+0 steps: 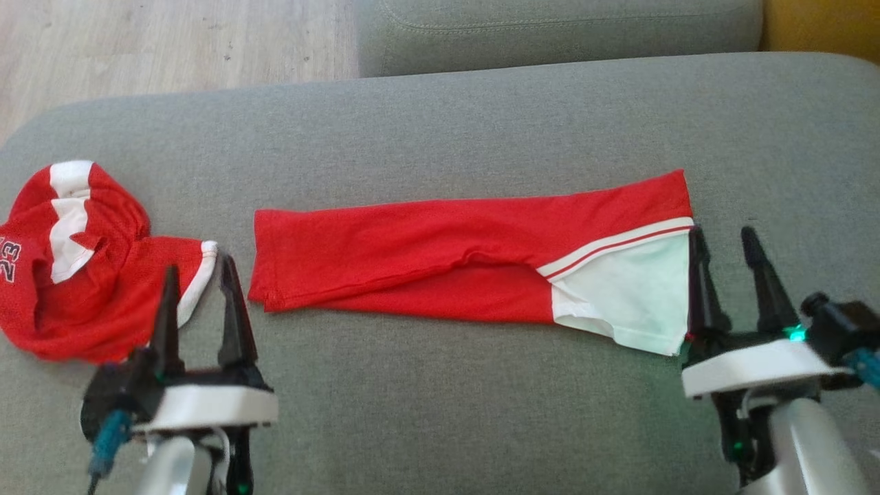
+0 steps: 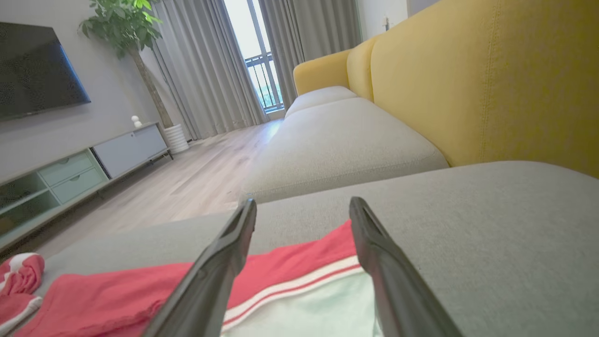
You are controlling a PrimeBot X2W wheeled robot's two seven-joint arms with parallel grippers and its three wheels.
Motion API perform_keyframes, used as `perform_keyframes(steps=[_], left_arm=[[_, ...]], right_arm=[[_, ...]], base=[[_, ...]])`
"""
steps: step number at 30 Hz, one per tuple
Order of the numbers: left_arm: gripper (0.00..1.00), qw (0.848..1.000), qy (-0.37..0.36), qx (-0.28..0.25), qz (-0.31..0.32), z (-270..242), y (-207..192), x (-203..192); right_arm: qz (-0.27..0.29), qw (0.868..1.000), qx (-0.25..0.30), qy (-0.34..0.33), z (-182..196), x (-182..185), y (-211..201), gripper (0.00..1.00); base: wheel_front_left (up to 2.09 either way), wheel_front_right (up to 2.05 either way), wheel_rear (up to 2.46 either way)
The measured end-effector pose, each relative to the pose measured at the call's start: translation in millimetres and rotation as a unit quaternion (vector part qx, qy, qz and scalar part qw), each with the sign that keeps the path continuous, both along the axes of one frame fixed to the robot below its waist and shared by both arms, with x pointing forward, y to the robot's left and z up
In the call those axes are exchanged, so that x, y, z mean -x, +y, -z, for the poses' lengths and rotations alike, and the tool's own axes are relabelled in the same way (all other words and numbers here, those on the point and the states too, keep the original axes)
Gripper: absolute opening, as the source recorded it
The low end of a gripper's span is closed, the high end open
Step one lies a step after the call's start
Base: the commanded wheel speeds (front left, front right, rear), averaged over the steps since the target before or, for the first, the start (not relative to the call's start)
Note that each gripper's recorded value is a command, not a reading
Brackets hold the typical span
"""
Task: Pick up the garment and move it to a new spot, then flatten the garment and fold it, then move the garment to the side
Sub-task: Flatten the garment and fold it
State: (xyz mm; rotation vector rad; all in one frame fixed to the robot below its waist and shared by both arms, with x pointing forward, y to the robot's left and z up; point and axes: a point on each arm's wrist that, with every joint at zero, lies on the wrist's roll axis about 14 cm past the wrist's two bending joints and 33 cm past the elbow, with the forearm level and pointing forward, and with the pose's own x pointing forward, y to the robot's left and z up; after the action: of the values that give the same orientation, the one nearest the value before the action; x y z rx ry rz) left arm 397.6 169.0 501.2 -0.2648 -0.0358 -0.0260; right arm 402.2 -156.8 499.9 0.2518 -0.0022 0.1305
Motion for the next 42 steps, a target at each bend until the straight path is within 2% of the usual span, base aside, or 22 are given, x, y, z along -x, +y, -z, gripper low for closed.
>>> perform_keyframes(steps=[9,16,26,35,36,37,42], left_arm=[[1.0,1.0,0.005,-0.021,0.008,11.0,1.3,5.2],[1.0,0.999,0.015,-0.027,0.014,19.7,1.5,2.5],[1.0,0.999,0.039,-0.028,0.011,36.4,6.3,0.7],[1.0,0.998,0.043,-0.032,0.016,41.6,5.9,-9.2],[1.0,0.998,0.044,-0.032,0.016,42.7,5.5,-10.0],[1.0,0.998,0.044,-0.032,0.017,43.1,5.0,-11.3],[1.0,0.999,0.032,-0.035,0.018,35.5,4.6,-20.1]], right_arm=[[0.0,0.999,0.025,0.023,24.1,-1.0,3.3,1.0],[0.039,0.993,0.047,0.104,59.6,-17.2,-26.4,1.0],[0.036,0.969,0.011,0.243,132.2,-9.1,-20.3,1.0],[0.015,0.964,0.002,0.266,146.0,-26.9,-5.3,1.0],[0.016,0.964,-0.002,0.267,146.7,-28.4,-4.6,0.43],[0.017,0.964,-0.005,0.267,147.2,-30.1,-4.6,0.0],[0.018,0.964,-0.012,0.264,147.0,-34.6,-2.4,0.0]], base=[[0.0,0.0,0.0],[0.0,0.0,0.0],[0.0,0.0,0.0],[0.0,0.0,0.0],[0.0,0.0,0.0],[0.0,0.0,0.0],[0.0,0.0,0.0]])
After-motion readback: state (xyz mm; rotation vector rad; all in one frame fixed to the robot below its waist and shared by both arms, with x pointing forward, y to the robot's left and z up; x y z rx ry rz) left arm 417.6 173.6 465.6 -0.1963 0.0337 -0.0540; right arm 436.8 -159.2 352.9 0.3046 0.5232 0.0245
